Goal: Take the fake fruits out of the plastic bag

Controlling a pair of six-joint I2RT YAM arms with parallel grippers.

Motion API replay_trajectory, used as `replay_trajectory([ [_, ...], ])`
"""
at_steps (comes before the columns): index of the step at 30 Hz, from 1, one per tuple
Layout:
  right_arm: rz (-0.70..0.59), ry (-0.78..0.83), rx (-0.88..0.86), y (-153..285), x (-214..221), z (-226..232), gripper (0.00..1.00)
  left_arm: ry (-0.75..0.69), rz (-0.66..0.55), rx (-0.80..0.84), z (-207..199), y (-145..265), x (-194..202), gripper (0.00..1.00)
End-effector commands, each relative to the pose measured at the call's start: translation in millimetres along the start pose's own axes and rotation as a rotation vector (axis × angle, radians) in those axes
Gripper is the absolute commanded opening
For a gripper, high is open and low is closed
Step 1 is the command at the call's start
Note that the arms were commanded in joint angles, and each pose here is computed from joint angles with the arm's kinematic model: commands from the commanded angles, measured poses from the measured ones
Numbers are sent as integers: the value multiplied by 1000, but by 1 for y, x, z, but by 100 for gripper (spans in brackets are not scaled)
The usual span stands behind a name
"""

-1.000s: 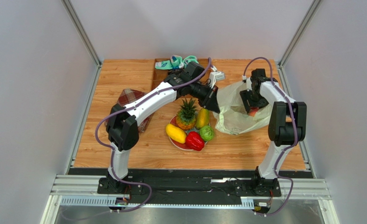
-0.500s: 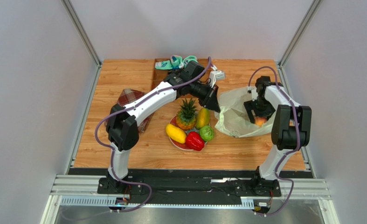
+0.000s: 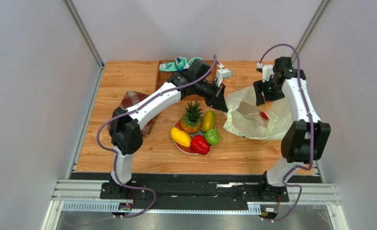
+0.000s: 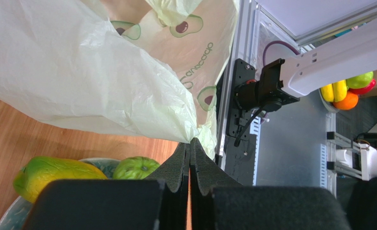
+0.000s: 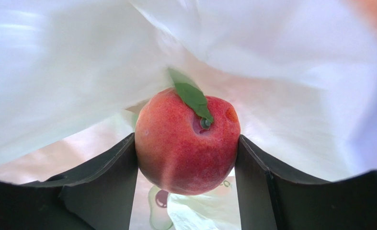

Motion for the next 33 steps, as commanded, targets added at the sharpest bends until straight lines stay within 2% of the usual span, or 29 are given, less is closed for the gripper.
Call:
replay_trajectory([
  [1, -270, 86, -177, 82, -39, 36, 36, -58, -28, 3, 1, -3, -15, 0],
  [7, -403, 140, -320, 132, -37, 69, 38, -72, -34, -29, 14, -8, -22, 0],
  [8, -416, 159, -355, 139, -33, 76, 38, -86, -36, -60, 16, -5, -28, 9],
  [9, -414, 183, -416, 144, -25, 91, 39, -95, -36, -80, 19, -2, -30, 34],
  [11, -458, 242, -460, 164, -13, 112, 40, -123, -61, -139, 24, 13, -44, 52],
  [12, -449, 314, -514, 170, -3, 137, 40, -126, -77, -174, 30, 24, -50, 64],
  [15, -442, 442, -590, 182, 23, 179, 41, -145, -130, -313, 44, 63, -72, 73],
  [19, -380, 544, -640, 167, 41, 206, 41, -159, -199, -493, 55, 127, -92, 78],
  [25, -311, 743, -710, 147, 56, 251, 40, -161, -199, -684, 71, 197, -79, 77],
  [29, -264, 858, -747, 122, 71, 284, 40, -139, -171, -730, 72, 213, -58, 77],
  [33, -200, 840, -709, 86, 70, 296, 40, -133, -166, -726, 60, 218, -48, 77],
])
Point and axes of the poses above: each gripper's point midway between its finger pads, its own y axis back along the fingers, its own z axis along the line the jaws close on, x = y × z, the point moved 1 cm from there along y, back along the fingers, and after that the axes turned 12 degrees about -y, right-handed, at the moved point
